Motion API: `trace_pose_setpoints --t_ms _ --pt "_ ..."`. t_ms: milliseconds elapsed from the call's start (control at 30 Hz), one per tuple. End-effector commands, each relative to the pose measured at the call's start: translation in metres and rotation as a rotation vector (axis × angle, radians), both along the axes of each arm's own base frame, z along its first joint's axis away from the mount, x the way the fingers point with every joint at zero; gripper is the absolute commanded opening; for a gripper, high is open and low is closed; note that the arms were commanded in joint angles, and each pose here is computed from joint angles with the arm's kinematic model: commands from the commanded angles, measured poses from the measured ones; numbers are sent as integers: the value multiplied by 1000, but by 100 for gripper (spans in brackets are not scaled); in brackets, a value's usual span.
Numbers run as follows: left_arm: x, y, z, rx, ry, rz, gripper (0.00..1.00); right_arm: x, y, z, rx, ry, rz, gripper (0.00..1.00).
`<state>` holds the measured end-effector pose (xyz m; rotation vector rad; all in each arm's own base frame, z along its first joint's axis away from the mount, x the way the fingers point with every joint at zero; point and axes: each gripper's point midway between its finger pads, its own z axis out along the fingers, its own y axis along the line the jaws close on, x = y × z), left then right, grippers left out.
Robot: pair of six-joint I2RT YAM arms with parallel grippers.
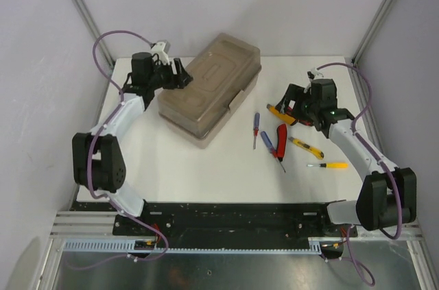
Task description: Pack the tool kit
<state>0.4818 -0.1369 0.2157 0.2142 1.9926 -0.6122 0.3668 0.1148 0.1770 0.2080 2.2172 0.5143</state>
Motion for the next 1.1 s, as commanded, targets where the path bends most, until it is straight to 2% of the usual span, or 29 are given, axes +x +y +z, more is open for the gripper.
trace_pose_setpoints --t_ms 0,133,367,567,733,1067 --pt "-50 1 -25 -15 148 51 74 12 33 15 121 -45 97 93" --pt "-79 3 -25 -40 163 81 74 14 62 18 218 -61 177 99" --pt "-125 -4 -19 -127 180 83 77 20 111 32 541 -76 311 99" --pt "-159 -9 -15 -234 213 118 79 23 142 26 770 -18 367 99" --pt "-175 -5 -19 -318 252 191 84 29 151 16 872 -18 376 99" --pt "-179 -3 -14 -335 239 200 85 31 163 -5 1159 33 415 97"
